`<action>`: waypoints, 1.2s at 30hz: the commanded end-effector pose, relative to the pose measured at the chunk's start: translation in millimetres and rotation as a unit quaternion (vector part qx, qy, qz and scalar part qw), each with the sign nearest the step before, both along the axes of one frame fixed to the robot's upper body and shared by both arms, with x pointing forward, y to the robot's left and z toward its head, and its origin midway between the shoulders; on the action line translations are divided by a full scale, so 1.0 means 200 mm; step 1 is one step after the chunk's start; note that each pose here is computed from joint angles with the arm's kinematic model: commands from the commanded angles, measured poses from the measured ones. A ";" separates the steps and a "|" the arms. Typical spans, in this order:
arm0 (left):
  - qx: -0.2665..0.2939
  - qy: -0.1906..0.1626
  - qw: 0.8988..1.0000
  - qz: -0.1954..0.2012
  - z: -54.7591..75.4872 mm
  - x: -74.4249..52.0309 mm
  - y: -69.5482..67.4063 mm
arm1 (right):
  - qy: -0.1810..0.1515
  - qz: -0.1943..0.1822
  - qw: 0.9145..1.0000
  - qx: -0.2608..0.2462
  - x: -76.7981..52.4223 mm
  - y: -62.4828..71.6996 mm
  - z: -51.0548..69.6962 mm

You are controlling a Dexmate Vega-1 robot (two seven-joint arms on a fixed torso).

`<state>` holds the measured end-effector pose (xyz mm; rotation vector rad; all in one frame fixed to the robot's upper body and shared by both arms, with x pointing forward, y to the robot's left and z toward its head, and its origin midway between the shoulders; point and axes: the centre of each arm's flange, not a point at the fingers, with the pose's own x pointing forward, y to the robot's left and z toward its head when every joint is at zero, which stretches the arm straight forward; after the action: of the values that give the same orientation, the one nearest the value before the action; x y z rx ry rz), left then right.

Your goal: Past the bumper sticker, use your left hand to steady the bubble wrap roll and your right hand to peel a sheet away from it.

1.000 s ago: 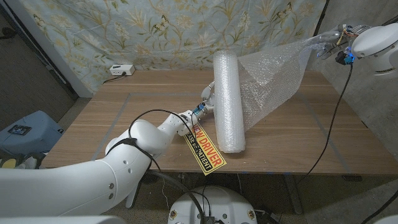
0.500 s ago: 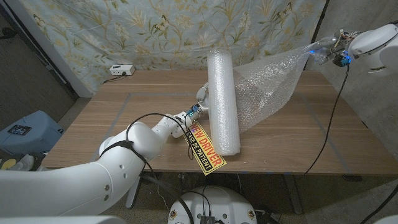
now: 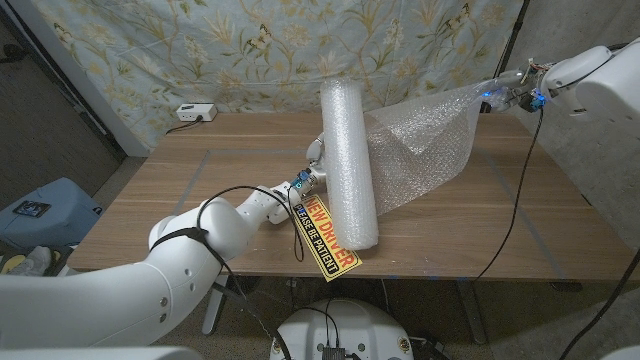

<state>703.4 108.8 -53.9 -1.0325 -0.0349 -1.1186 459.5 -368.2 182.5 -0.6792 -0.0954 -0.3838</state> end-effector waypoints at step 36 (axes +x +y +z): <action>-0.008 0.012 0.999 0.040 0.01 0.04 0.12 | 0.066 0.031 0.996 0.047 0.30 -0.02 -0.21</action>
<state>710.6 130.6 -52.4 -1.0552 -0.0634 -1.0507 508.7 -371.9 150.5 -0.6100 0.0065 -0.3211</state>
